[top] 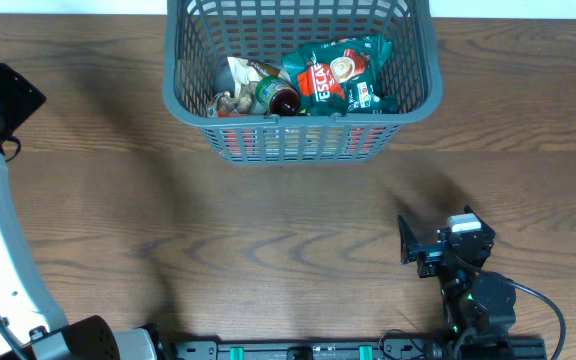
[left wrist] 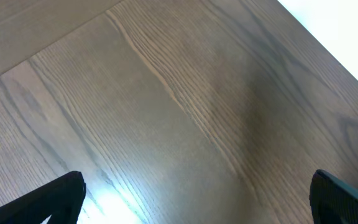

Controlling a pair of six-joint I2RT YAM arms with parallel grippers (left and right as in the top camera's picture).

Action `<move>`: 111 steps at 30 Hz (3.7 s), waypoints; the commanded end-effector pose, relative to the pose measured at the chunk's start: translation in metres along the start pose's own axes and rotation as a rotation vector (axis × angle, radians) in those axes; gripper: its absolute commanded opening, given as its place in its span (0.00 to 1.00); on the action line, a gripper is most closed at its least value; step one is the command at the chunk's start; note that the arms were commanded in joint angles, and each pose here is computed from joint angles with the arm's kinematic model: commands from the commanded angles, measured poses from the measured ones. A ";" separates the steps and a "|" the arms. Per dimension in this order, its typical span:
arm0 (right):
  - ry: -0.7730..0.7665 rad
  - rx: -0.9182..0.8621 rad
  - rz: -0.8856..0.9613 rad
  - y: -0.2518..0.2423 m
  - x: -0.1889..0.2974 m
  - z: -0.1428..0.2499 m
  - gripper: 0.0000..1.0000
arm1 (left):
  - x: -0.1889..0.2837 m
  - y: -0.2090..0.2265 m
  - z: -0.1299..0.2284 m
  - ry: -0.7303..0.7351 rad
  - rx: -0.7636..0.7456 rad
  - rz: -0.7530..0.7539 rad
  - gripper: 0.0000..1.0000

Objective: Pack container

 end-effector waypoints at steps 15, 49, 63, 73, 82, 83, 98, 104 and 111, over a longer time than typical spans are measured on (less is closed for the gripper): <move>0.004 -0.020 0.027 -0.004 -0.001 0.004 0.99 | -0.001 0.003 0.000 -0.003 0.008 -0.015 0.99; 0.004 -0.020 0.028 -0.005 -0.001 0.004 0.99 | 0.187 0.031 -0.009 -0.478 0.321 0.366 0.99; 0.004 -0.020 0.028 -0.005 -0.001 0.004 0.99 | 0.140 0.067 0.083 -0.525 0.325 0.439 0.99; 0.004 -0.020 0.027 -0.004 -0.001 0.004 0.99 | 0.086 0.063 0.149 -0.450 0.247 0.511 0.99; 0.004 -0.020 0.027 -0.004 -0.001 0.004 0.99 | 0.053 0.060 0.195 -0.419 0.011 0.534 0.99; 0.004 -0.020 0.028 -0.005 -0.001 0.004 0.99 | 0.051 0.059 0.199 -0.421 -0.022 0.543 0.99; 0.004 -0.020 0.028 -0.005 -0.001 0.004 0.99 | 0.039 0.045 0.237 -0.387 -0.223 0.667 0.99; 0.004 -0.020 0.027 -0.004 -0.001 0.004 0.99 | 0.032 0.043 0.247 -0.373 -0.293 0.685 0.99; 0.004 -0.020 0.027 -0.004 -0.001 0.004 0.99 | 0.023 0.044 0.254 -0.365 -0.312 0.678 0.99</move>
Point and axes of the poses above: each gripper's point midway between its finger pads, its own x axis back along the fingers, its own y axis along the line the jaws close on, z = x × y, the point moved 3 cm from there along x, back along the fingers, and after that the axes turned 6 degrees about x, right-handed, at the moved point
